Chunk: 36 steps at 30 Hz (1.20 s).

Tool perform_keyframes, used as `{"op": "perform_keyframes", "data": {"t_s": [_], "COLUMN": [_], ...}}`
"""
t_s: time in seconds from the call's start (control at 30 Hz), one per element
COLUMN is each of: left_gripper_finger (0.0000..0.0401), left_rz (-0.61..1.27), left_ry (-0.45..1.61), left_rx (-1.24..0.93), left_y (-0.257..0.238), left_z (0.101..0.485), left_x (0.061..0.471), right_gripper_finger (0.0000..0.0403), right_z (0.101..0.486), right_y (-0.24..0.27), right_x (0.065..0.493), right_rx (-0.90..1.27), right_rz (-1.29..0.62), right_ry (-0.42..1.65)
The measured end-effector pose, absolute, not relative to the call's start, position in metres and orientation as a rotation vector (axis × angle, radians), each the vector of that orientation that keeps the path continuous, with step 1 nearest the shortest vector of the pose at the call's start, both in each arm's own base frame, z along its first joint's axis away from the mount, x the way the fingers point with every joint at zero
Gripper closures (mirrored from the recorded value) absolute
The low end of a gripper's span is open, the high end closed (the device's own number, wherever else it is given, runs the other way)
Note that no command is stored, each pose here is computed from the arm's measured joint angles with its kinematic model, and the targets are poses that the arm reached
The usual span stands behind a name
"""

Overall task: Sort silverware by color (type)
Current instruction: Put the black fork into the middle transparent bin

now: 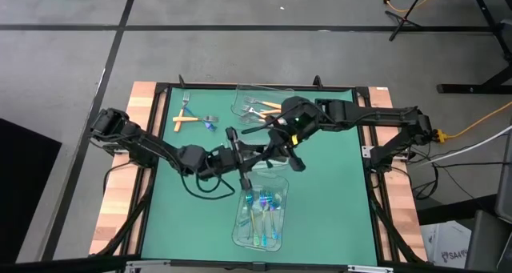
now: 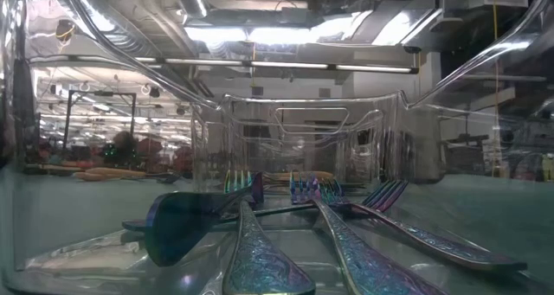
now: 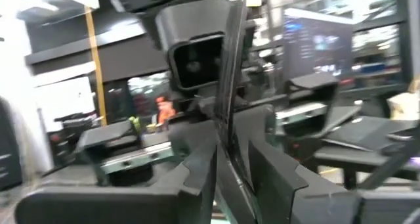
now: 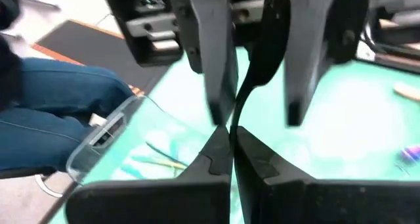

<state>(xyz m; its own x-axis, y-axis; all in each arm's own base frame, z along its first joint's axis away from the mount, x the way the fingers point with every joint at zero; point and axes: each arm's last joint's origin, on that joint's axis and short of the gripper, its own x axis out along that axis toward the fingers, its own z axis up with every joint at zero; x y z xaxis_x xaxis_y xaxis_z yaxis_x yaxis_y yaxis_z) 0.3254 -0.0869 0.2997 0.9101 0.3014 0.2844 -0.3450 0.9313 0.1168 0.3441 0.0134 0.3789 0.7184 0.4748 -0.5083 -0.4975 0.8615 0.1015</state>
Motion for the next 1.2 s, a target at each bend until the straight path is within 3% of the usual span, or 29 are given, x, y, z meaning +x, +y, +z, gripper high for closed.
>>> {"op": "perform_keyframes", "data": {"t_s": [0.73,1.2], "left_gripper_finger": [0.0319,0.0319], "left_rz": [0.491,0.4], "left_ry": [0.122,0.327], "left_rx": [0.305,0.139], "left_y": [-0.083,-0.102], "left_z": [0.263,0.233], "left_x": [0.328,0.316], "right_gripper_finger": [0.0403,0.0403], "right_z": [0.359,0.332], "right_y": [-0.001,-0.004], "right_x": [0.33,0.347], "right_rx": [-0.212,-0.272], "right_rz": [0.187,0.122], "right_ry": [0.86,0.98]}}
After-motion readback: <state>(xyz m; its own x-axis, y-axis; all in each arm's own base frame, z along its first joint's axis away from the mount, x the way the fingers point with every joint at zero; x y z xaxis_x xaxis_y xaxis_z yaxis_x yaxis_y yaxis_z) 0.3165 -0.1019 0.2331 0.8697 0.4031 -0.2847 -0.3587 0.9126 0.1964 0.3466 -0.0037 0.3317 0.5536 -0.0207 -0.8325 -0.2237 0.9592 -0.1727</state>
